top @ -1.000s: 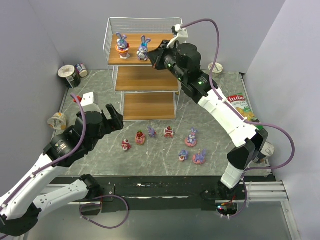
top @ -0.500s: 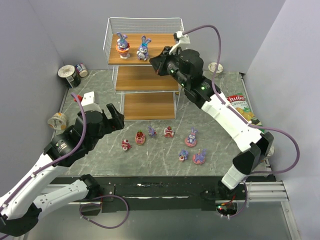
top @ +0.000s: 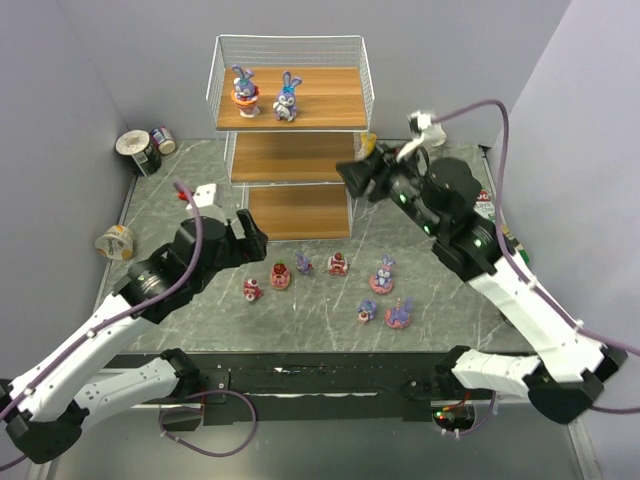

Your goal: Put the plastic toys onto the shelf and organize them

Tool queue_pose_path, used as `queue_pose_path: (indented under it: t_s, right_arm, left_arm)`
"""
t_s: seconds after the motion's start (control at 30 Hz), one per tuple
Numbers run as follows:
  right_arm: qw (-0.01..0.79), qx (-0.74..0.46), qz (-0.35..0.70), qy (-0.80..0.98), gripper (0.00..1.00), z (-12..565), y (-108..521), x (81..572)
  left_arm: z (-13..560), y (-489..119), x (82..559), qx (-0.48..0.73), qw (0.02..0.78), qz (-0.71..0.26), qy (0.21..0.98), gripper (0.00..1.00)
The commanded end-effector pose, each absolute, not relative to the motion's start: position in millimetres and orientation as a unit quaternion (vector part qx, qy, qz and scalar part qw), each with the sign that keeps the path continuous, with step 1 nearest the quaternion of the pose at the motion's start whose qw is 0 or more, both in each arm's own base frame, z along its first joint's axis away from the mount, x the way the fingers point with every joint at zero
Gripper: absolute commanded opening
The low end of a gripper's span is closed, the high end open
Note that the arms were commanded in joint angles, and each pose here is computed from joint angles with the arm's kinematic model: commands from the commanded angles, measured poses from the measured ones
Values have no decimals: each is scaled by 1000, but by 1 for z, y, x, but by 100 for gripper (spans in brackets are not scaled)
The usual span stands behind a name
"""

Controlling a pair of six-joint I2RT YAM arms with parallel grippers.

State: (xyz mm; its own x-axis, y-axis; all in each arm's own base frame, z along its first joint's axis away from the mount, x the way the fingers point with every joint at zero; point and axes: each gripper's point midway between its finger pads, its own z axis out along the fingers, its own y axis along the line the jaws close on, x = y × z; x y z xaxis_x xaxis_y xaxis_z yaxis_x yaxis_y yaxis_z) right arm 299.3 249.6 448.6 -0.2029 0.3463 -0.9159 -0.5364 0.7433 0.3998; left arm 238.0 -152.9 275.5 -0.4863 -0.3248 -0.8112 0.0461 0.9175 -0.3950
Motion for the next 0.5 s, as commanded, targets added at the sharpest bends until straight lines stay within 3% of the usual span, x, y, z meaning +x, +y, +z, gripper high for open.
queue_pose_path:
  t_s: [0.0, 0.23, 0.47]
  right_arm:
    - [587, -37, 324, 741, 65, 397, 226, 281]
    - [483, 11, 294, 825, 72, 297, 207, 252]
    - [426, 20, 265, 865, 85, 248, 194, 233]
  left_arm:
    - [271, -187, 248, -29, 494, -227, 839, 96]
    - [235, -231, 270, 63, 466, -233, 851, 96]
    - [186, -256, 294, 85, 387, -255, 882, 96]
